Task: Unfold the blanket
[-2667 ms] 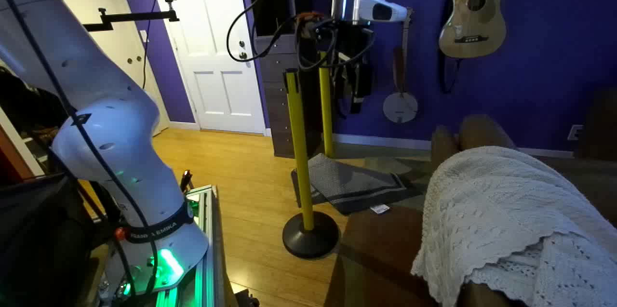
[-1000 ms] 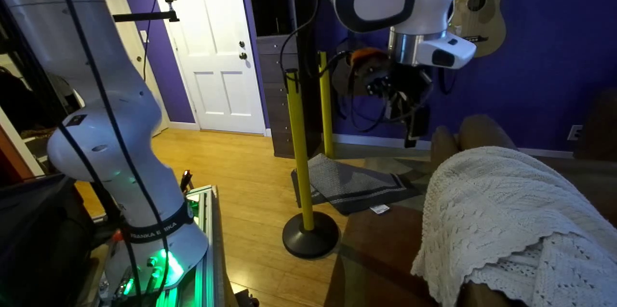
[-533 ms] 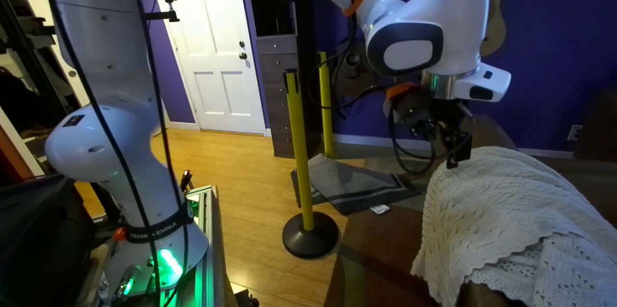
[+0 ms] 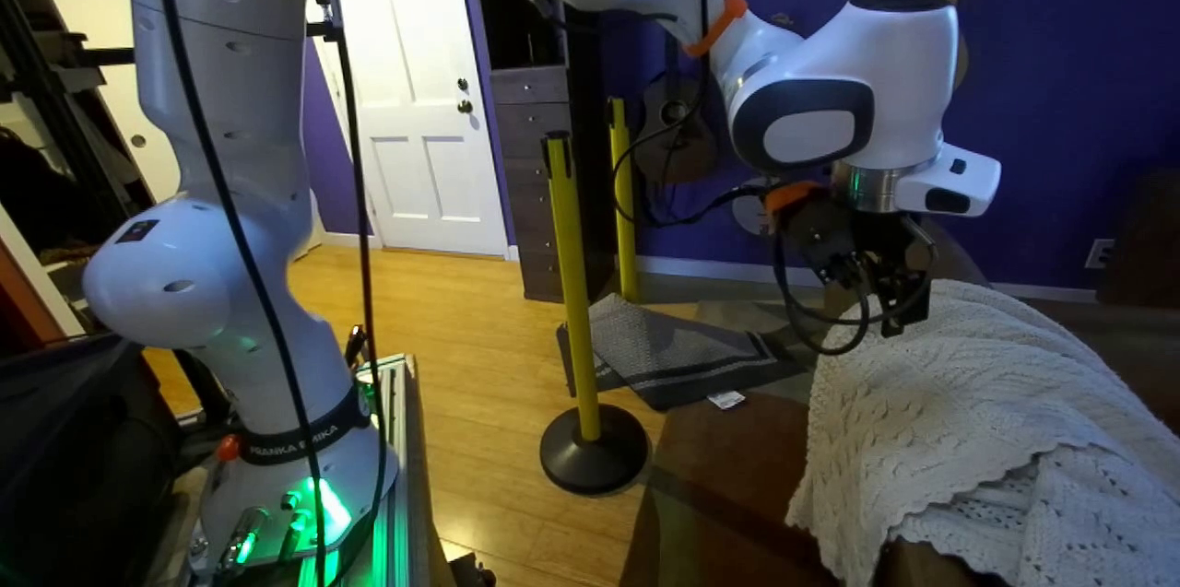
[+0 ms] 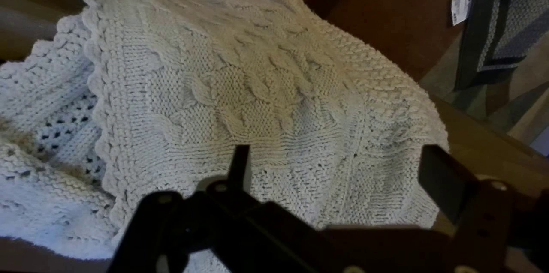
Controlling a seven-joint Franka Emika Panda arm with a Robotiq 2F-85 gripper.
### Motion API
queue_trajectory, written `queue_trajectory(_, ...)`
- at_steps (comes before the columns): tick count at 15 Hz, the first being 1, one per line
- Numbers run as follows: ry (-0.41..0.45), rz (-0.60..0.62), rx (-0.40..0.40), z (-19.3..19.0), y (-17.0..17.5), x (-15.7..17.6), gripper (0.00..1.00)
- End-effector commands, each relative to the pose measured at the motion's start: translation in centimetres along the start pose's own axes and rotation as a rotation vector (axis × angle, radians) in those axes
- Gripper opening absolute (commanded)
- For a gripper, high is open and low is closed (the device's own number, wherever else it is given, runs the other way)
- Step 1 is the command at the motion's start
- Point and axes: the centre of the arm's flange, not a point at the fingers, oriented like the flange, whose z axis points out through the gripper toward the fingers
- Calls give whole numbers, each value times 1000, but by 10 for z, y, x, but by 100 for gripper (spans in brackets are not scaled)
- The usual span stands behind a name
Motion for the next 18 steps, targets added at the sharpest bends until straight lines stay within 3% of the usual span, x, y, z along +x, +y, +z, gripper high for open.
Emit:
queue_trajectory(1, 1, 0, 0, 0, 0, 0, 100)
queue_trajectory(10, 54, 28, -16, 44, 20, 40, 100)
queue_trajectory(18, 18, 37, -102, 90, 78, 57, 100)
